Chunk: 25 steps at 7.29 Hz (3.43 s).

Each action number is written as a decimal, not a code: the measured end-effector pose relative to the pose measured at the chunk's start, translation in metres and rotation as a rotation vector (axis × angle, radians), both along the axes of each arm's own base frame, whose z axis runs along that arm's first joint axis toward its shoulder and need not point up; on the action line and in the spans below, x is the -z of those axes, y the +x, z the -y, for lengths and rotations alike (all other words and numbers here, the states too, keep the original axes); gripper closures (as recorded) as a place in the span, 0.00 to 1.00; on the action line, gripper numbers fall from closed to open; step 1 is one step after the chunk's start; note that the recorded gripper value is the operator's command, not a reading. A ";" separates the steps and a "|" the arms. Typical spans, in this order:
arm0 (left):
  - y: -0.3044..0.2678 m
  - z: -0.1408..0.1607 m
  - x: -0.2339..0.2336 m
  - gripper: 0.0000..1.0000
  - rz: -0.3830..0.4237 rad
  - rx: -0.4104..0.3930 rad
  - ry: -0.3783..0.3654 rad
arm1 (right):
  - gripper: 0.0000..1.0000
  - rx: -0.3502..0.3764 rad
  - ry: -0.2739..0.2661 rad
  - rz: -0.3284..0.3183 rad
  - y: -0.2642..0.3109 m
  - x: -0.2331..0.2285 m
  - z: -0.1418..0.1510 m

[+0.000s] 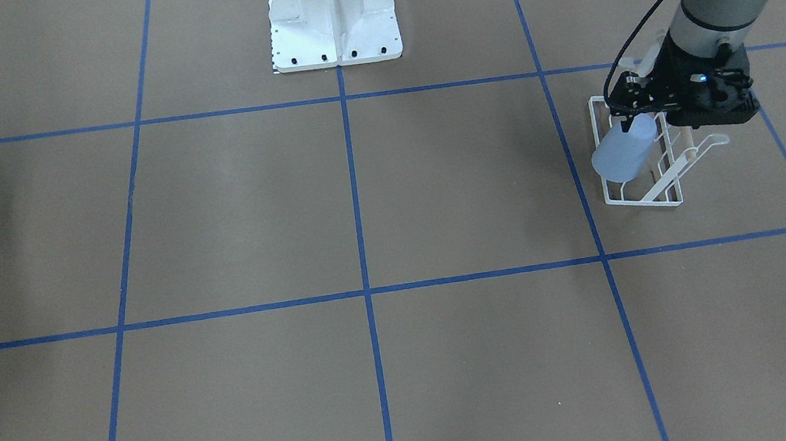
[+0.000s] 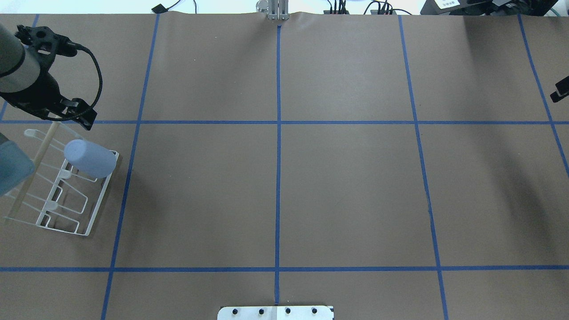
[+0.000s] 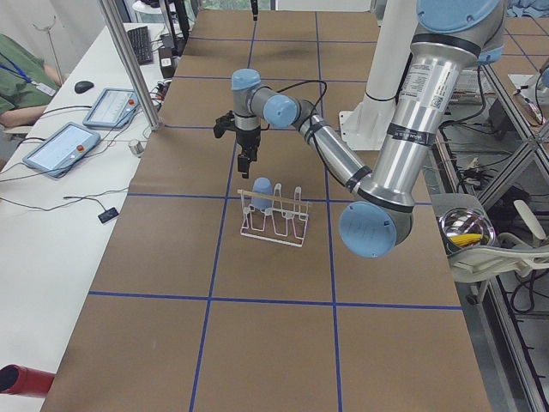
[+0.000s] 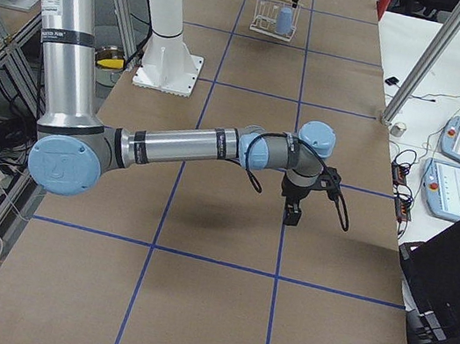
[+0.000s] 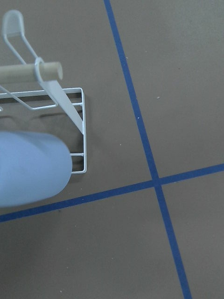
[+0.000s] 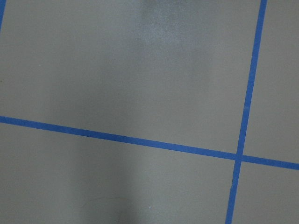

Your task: Hang cup on cup holder

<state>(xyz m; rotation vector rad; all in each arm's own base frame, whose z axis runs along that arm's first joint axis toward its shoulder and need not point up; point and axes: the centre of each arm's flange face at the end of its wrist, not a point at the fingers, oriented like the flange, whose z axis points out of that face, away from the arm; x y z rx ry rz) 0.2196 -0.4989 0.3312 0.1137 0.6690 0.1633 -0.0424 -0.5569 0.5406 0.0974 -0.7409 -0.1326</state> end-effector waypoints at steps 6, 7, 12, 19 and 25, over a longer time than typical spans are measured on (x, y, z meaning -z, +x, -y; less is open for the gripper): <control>-0.176 0.018 -0.064 0.01 0.025 -0.011 0.094 | 0.00 -0.043 -0.040 -0.024 0.025 -0.038 -0.023; -0.207 0.028 -0.101 0.01 0.044 -0.056 0.096 | 0.00 -0.062 -0.057 -0.026 0.037 -0.047 -0.023; -0.252 0.029 -0.261 0.01 0.041 -0.069 -0.076 | 0.00 -0.121 -0.253 -0.052 0.075 -0.072 -0.038; -0.276 0.010 -0.301 0.01 -0.073 -0.012 -0.108 | 0.00 -0.140 -0.268 -0.035 0.088 -0.074 -0.057; -0.280 0.012 -0.303 0.01 -0.068 0.001 -0.116 | 0.00 -0.144 -0.268 -0.035 0.092 -0.079 -0.071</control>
